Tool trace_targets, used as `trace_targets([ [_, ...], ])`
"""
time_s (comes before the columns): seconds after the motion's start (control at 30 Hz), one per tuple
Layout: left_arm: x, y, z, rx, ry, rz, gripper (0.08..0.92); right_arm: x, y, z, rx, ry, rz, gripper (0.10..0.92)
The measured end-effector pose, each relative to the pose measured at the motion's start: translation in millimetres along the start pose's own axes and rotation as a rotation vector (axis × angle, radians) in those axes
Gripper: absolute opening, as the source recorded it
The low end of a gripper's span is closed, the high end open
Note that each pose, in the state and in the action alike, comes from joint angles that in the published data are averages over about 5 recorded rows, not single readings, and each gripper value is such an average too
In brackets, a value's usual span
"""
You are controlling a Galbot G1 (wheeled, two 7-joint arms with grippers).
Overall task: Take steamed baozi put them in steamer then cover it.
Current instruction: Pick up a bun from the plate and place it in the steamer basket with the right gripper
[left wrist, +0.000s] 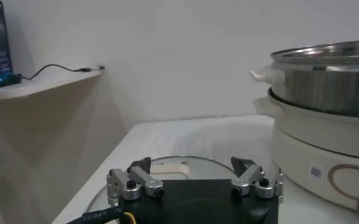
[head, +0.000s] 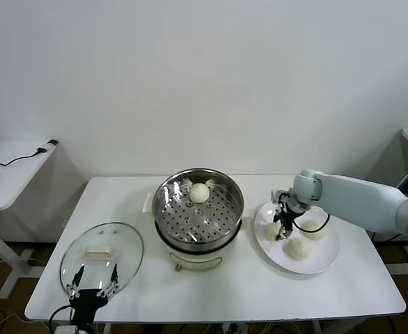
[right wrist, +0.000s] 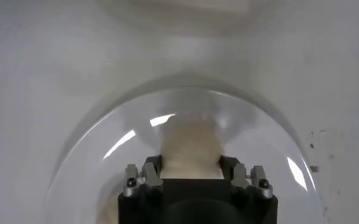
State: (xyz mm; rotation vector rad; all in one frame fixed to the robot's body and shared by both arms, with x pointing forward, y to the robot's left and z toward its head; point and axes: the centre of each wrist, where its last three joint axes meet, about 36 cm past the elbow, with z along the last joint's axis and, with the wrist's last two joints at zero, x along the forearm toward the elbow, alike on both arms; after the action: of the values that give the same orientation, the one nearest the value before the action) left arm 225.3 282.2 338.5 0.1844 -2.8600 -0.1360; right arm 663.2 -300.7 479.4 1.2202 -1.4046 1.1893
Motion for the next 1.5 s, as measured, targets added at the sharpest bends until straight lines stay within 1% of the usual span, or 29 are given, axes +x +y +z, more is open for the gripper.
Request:
trace_targets([
  [0.13,2.1,0.0,-2.0,-0.001,-0.001,0.001,0.823,43.4,-15.2,-10.0,0.028,-0.012,0.02,0.62],
  [0.3,3.2,0.2,-5.0,-0.003,-0.006,0.002,0.823,123.9,-34.1,-37.3,0.061,-0.044,0.064,0.619],
  [0.47,2.8,-3.2,-9.0,0.003,-0.016,0.009,0.823,199.3,-33.7,-90.7,0.086,-0.129,0.115,0.619],
  [0.57,2.6,-4.7,-11.3,0.007,-0.023,0.012,0.823,224.7,-23.4,-132.2,0.102,-0.188,0.125,0.619],
  [0.63,2.5,-5.1,-12.8,0.008,-0.026,0.012,0.823,233.3,-14.6,-161.8,0.114,-0.221,0.124,0.619],
  [0.77,2.3,-5.8,-15.0,0.01,-0.032,0.013,0.823,231.5,2.6,-217.1,0.137,-0.253,0.112,0.619],
  [0.97,2.8,-6.6,-16.3,0.013,-0.035,0.013,0.823,196.2,21.8,-274.1,0.157,-0.236,0.086,0.622],
  [1.17,2.1,-6.1,-15.6,0.012,-0.034,0.012,0.823,149.4,29.0,-298.1,0.153,-0.202,0.079,0.62],
  [1.5,0.6,-8.5,-14.0,0.012,-0.03,0.019,0.823,83.8,32.9,-315.7,0.138,-0.17,0.082,0.621],
])
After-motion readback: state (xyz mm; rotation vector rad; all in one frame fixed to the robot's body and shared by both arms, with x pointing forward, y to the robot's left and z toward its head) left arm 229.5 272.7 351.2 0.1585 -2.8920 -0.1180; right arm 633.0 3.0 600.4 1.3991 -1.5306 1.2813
